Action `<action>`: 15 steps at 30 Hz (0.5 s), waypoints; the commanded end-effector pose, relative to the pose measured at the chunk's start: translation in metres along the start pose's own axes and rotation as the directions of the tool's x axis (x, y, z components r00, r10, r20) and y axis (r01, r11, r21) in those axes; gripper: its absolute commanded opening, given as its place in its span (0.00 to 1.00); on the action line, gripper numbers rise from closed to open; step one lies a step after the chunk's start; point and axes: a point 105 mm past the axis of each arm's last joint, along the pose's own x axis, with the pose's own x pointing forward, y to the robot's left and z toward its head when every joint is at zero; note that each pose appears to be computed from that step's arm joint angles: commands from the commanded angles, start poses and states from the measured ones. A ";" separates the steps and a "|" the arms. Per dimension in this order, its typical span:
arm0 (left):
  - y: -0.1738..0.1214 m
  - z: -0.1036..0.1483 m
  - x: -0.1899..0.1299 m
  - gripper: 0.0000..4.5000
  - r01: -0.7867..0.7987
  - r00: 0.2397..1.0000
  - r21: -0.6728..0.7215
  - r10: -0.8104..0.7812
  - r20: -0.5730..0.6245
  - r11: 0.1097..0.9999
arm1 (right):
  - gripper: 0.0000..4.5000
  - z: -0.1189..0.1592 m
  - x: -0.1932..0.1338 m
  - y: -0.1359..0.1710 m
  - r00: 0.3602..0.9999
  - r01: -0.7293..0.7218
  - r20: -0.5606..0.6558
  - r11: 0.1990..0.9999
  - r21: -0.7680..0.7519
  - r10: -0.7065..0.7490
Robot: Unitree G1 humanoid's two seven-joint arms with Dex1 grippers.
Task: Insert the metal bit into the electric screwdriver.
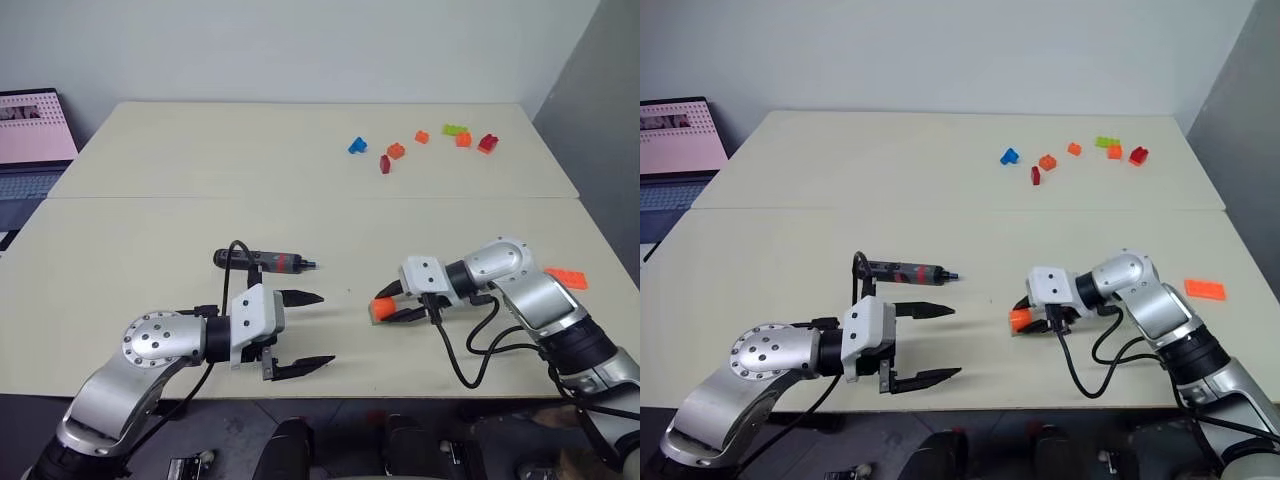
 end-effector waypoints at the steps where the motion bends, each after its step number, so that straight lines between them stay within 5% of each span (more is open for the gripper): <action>1: 0.000 0.013 0.008 1.00 0.028 0.997 0.027 -0.030 0.071 0.999 | 0.32 0.011 -0.035 -0.015 0.984 0.175 0.025 0.984 0.025 -0.176; 4: 0.002 0.018 0.022 1.00 0.063 0.991 0.046 -0.068 0.118 0.997 | 0.32 -0.015 -0.080 -0.023 0.907 0.420 -0.048 0.894 0.158 -0.418; 7: 0.004 0.019 0.035 1.00 0.095 0.984 0.078 -0.105 0.143 0.992 | 0.32 -0.060 -0.140 -0.020 0.727 0.687 -0.221 0.686 0.240 -0.650; 15: 0.004 0.024 0.049 1.00 0.138 0.969 0.117 -0.158 0.189 0.984 | 0.32 -0.123 -0.223 -0.003 0.328 0.936 -0.484 0.211 0.282 -0.811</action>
